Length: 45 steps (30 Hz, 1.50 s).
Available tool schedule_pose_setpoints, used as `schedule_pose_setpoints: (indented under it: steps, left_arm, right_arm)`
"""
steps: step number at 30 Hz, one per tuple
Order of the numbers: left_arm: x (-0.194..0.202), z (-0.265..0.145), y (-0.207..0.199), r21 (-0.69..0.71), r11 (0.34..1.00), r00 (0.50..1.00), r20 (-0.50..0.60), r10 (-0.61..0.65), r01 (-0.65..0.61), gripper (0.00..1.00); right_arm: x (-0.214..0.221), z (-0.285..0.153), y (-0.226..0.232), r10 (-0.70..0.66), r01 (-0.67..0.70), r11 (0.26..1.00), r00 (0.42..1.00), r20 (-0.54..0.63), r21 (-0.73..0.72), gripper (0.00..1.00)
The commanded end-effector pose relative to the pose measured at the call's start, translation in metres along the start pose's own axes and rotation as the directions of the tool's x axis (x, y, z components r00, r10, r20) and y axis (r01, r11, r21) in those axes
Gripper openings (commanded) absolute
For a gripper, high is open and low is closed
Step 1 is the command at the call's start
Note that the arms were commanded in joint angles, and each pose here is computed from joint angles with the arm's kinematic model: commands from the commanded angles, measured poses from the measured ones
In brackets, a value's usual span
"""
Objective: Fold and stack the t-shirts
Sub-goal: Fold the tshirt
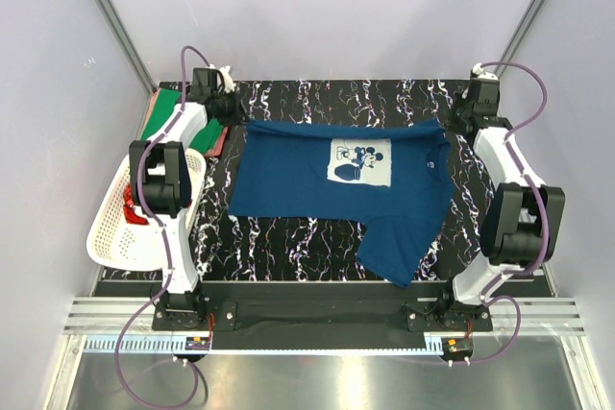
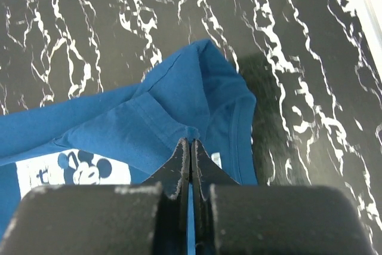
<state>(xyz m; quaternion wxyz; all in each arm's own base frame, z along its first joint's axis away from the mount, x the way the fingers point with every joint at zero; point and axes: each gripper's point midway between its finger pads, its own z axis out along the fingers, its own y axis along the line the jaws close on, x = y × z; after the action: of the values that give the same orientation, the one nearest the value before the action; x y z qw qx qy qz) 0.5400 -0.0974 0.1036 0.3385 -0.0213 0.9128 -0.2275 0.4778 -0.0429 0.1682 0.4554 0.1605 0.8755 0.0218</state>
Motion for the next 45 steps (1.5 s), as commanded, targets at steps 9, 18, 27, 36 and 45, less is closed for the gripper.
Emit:
schedule_pose_setpoints:
  steps: [9, 18, 27, 36, 45]
  left_arm:
    - [0.015, -0.026, -0.002, -0.073, 0.993, 0.996, -0.005, 0.09, -0.09, 0.0]
    - [0.022, -0.024, 0.003, -0.111, 0.988, 0.994, -0.024, 0.104, -0.106, 0.0]
    - [0.041, -0.021, 0.022, -0.191, 0.974, 0.992, -0.057, 0.111, -0.12, 0.01]
    - [0.047, -0.02, 0.024, -0.23, 0.963, 0.989, -0.083, 0.124, -0.14, 0.09]
    - [0.017, -0.063, 0.034, -0.403, 0.908, 0.993, -0.019, 0.116, -0.114, 0.48]
  right_arm:
    - [0.014, -0.055, -0.009, 0.105, -0.105, 0.994, 0.994, -0.003, 0.039, 0.0]
    - [0.053, -0.068, -0.01, 0.15, -0.147, 0.988, 0.986, -0.074, 0.034, 0.0]
    - [0.103, -0.079, -0.002, 0.208, -0.213, 0.977, 0.96, -0.19, -0.008, 0.0]
    - [0.131, -0.08, 0.005, 0.277, -0.292, 0.956, 0.932, -0.235, -0.031, 0.0]
    - [0.121, -0.1, -0.017, 0.295, -0.273, 0.954, 0.929, -0.225, 0.123, 0.34]
